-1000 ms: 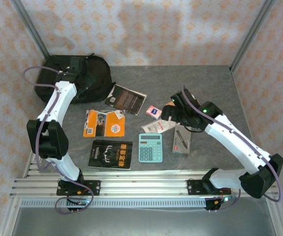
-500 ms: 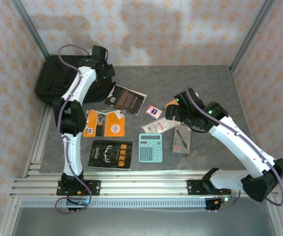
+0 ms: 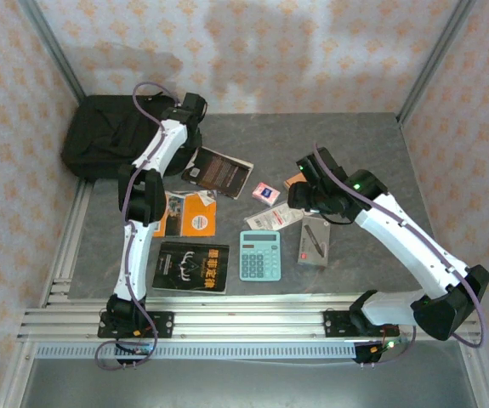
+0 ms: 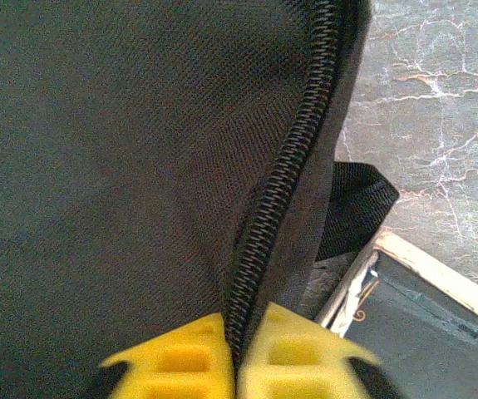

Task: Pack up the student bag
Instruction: Pick up the student bag from the top-left of the table.

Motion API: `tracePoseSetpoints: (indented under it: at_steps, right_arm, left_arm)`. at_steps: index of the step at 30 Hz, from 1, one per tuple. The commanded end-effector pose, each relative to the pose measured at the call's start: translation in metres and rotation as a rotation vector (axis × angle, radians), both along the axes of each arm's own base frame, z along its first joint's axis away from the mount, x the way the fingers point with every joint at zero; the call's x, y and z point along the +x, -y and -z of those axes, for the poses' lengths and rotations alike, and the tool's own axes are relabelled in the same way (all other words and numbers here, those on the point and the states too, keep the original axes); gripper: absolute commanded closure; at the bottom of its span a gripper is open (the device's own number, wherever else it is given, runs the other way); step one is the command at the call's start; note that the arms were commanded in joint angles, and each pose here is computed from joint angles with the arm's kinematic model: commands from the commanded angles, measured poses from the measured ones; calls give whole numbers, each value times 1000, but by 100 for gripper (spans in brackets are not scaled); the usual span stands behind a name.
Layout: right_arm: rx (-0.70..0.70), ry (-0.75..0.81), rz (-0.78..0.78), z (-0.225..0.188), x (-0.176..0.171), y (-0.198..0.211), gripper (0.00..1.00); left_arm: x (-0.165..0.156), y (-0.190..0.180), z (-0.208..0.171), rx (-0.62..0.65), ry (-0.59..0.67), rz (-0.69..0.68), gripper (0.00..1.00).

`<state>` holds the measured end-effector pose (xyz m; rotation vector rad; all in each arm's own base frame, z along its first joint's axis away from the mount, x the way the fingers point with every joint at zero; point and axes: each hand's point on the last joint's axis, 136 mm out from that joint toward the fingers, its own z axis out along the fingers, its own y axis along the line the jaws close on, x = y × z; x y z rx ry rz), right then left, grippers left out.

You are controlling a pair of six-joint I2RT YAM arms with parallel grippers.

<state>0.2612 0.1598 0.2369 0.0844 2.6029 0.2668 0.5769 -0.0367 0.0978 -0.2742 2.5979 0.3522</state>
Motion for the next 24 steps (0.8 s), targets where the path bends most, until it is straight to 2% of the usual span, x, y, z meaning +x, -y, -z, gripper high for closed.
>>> tracePoseSetpoints:
  at_steps: [1,4,9,12,15,17,19,21,24]
  right_arm:
    - [15,28,-7,-6,-3,3,49]
    - [2,51,-1,-10,-4,9,56]
    - [2,113,-28,-17,-10,16,58]
    - [-26,129,-35,-20,-10,21,54]
    - [-69,127,-60,-27,-10,24,53]
    - [-89,128,-104,-30,-14,25,53]
    - [-137,143,-82,-34,-14,36,53]
    - [-170,168,-27,-40,-13,51,54]
    - [-127,190,40,-46,-12,63,54]
  left_arm:
    - [2,-14,-79,80,156,-50,100]
    - [-5,-22,-134,128,260,-74,100]
    - [-31,-32,-216,217,411,-99,100]
    - [-47,-21,-250,227,494,-43,100]
    - [-67,13,-274,181,551,103,100]
    - [-80,46,-273,168,555,218,100]
    - [-99,100,-261,182,523,434,100]
    - [-126,149,-245,250,484,639,100]
    - [-167,192,-227,399,484,815,100]
